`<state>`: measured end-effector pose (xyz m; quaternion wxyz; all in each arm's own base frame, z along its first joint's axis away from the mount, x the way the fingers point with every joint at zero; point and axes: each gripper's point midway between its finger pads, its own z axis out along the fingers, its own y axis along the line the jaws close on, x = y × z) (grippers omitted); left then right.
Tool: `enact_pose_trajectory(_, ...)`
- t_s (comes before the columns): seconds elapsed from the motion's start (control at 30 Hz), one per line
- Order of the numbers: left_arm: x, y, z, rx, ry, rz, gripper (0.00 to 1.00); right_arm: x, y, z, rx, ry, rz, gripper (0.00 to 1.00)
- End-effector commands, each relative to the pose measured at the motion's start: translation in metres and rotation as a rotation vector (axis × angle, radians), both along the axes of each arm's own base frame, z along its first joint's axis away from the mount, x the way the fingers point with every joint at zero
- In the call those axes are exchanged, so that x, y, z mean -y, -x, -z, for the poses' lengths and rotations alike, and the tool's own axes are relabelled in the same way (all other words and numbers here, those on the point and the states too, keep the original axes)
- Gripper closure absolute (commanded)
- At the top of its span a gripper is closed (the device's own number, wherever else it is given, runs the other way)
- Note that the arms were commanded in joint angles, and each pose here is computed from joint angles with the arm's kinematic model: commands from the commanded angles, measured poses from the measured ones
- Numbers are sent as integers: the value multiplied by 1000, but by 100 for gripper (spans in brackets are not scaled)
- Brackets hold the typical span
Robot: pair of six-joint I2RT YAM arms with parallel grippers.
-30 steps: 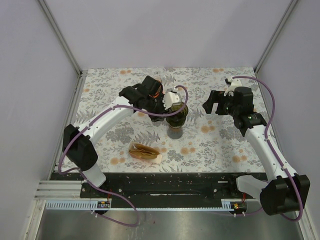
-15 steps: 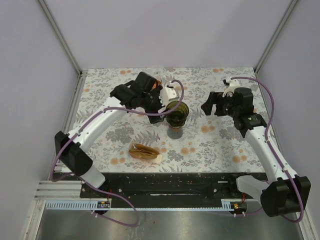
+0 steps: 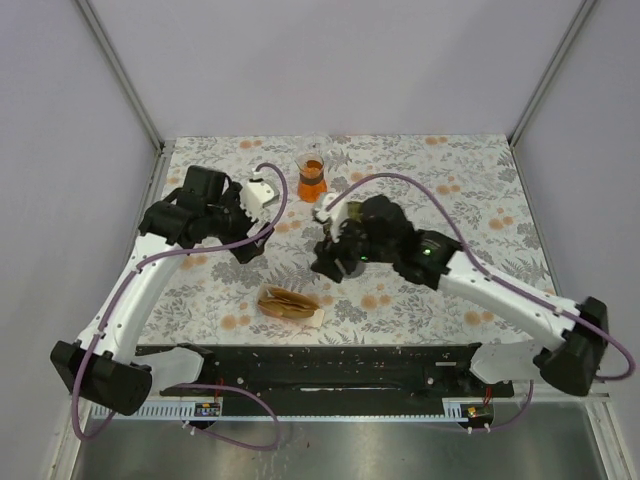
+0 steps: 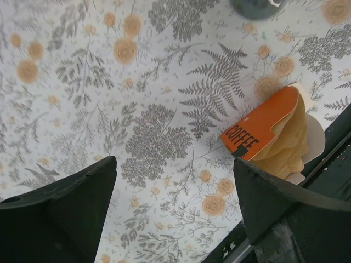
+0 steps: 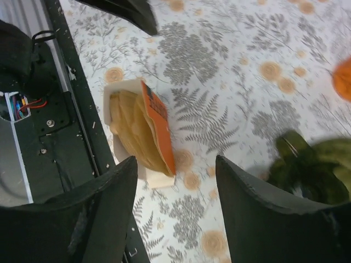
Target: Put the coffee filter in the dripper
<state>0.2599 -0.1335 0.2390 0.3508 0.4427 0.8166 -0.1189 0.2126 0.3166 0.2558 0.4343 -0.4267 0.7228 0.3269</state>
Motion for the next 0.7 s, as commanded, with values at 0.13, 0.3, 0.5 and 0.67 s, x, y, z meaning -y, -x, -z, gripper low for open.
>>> enact_pose_trajectory(0.13, -39, -16, 20, 14, 17, -211, 9, -66, -4, 47, 102, 255, -93, 39)
enact_pose_trajectory(0.3, -51, -24, 29, 8, 5, -271, 9, -81, 4, 73, 53, 263, -136, 42)
enact_pose_trajectory(0.5, -57, -26, 29, 16, -2, -297, 9, -94, 15, 104, -53, 289, -131, 47)
enact_pose_trajectory(0.67, -58, -25, 26, 21, 5, -299, 9, -99, 25, 118, -116, 291, -124, 48)
